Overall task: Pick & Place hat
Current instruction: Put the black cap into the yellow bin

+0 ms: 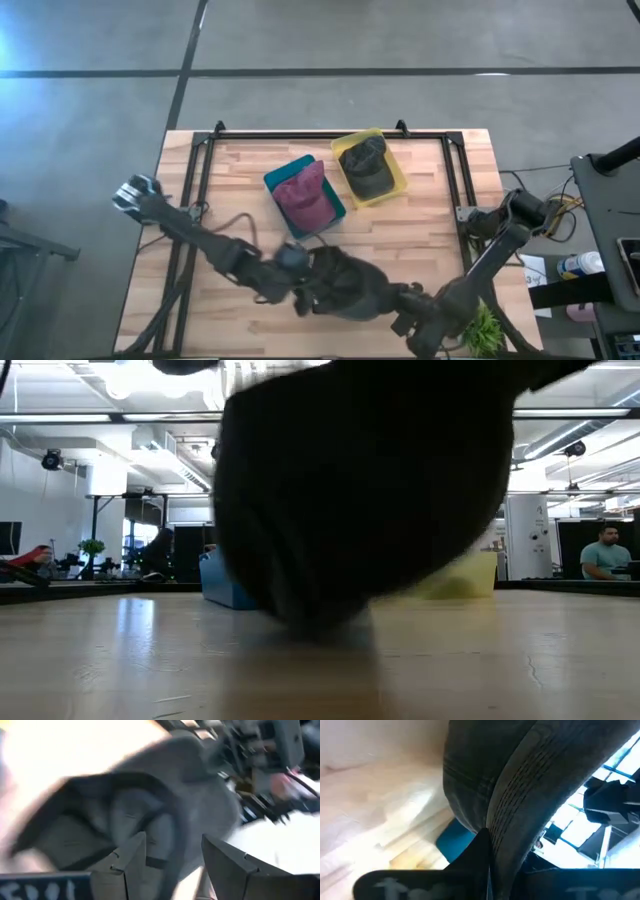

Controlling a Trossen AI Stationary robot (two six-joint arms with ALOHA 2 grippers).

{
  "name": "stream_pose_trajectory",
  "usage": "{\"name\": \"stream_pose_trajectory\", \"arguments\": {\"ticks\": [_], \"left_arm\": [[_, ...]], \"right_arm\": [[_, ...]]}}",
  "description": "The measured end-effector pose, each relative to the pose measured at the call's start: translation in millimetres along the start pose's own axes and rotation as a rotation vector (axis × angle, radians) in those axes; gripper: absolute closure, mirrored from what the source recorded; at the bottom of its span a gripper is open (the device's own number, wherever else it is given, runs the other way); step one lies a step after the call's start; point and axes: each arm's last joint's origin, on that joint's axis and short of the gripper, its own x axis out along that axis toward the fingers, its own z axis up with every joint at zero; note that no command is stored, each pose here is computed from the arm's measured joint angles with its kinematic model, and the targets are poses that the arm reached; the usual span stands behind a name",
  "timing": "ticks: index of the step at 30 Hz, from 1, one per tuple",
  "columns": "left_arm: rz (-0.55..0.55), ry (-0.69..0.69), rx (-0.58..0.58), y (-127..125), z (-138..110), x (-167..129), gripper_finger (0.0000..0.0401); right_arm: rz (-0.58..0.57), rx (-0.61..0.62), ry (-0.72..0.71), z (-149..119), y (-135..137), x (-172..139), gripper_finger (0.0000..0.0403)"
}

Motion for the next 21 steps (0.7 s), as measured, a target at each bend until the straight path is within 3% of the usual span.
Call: {"name": "stream_pose_trajectory", "arguments": {"ticks": [3,9,16,21], "left_arm": [[-0.071,0.074,0.031,0,-12,38,0.0215],[-0.015,0.157,0.071,14,-38,87,0.0215],[-0.001,0.157,0.124,15,-36,106,0.0215],[0.008,0.107,0.210,12,-25,100,0.0215]], "right_arm": [[0.002,-0.008,0.008,10,3,7,0.0390],[-0.077,0.033,0.038,17,-15,0,0.0390],[-0.108,0.112,-0.009,21,-38,-10,0.0390],[-0.121,0.072,-0.015,23,-39,-16,0.0390]]}}
